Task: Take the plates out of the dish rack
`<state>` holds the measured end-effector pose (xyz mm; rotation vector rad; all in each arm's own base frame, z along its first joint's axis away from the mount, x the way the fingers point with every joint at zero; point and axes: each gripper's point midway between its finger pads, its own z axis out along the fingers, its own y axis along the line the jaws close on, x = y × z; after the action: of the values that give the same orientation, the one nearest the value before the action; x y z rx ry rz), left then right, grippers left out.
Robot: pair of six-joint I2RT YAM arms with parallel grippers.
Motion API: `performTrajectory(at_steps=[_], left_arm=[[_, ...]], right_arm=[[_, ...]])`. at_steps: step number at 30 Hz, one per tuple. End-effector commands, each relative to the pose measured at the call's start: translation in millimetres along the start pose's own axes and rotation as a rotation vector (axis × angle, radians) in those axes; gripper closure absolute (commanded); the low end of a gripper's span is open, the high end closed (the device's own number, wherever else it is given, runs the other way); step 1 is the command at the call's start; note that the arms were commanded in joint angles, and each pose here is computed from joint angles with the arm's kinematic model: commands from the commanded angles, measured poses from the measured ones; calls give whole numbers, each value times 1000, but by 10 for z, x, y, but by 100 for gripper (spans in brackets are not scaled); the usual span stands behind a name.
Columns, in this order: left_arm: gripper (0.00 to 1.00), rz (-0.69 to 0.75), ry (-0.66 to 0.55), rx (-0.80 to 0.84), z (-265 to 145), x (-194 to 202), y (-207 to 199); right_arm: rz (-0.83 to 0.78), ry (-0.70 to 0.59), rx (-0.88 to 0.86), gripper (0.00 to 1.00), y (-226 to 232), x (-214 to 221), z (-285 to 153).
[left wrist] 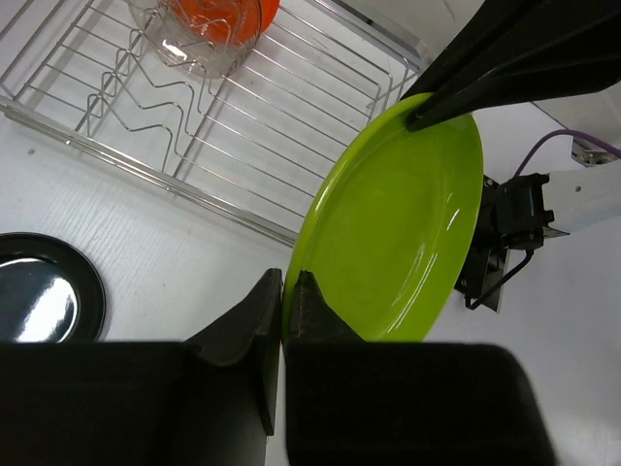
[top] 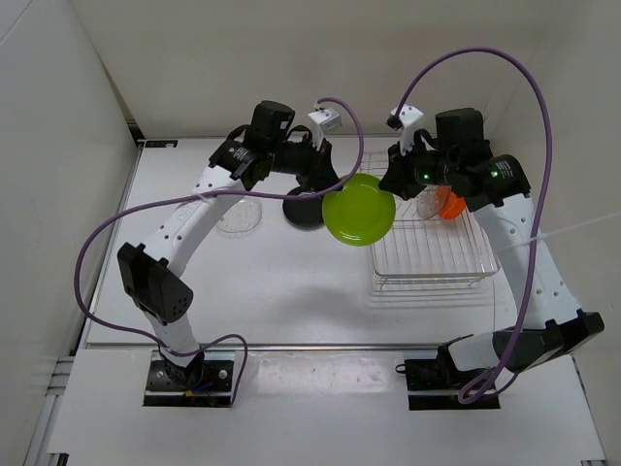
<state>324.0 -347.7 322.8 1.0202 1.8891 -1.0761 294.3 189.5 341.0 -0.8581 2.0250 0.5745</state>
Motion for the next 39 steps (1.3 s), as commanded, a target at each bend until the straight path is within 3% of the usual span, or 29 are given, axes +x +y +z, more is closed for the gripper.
performTrajectory(at_steps=[1, 3, 4, 5, 6, 7, 8, 11, 14, 26, 39], left_arm=[[89, 29, -48, -70, -177, -125, 15], [89, 12, -42, -102, -149, -72, 95], [89, 15, -65, -145, -188, -136, 142], [89, -10, -55, -180, -160, -65, 227], [89, -21, -57, -218, -158, -51, 301], [89, -22, -60, -293, -190, -54, 428], [89, -41, -62, -325, -173, -14, 503], [89, -79, -39, -403, -118, 109, 771], [89, -125, -26, -443, -125, 187, 1064], [89, -277, 21, -484, -78, 729, 2252], [89, -334, 42, -502, 13, 966, 2858]], right_arm=[[-13, -48, -30, 99, 90, -120, -60], [1, -40, -32, 94, 92, -90, -42], [-4, -47, -17, 83, 62, -110, -39], [0, -36, -6, 64, 39, -76, -22], [13, -27, 30, 32, -32, -43, 3], [21, -40, 70, 10, -101, -81, 5], [38, -34, 124, 0, -202, -53, 27], [93, -35, 360, 0, -625, -21, -32], [140, -29, 452, 0, -813, 38, -89], [126, -58, 521, 0, -846, 145, -360], [135, -59, 518, 0, -865, 223, -357]])
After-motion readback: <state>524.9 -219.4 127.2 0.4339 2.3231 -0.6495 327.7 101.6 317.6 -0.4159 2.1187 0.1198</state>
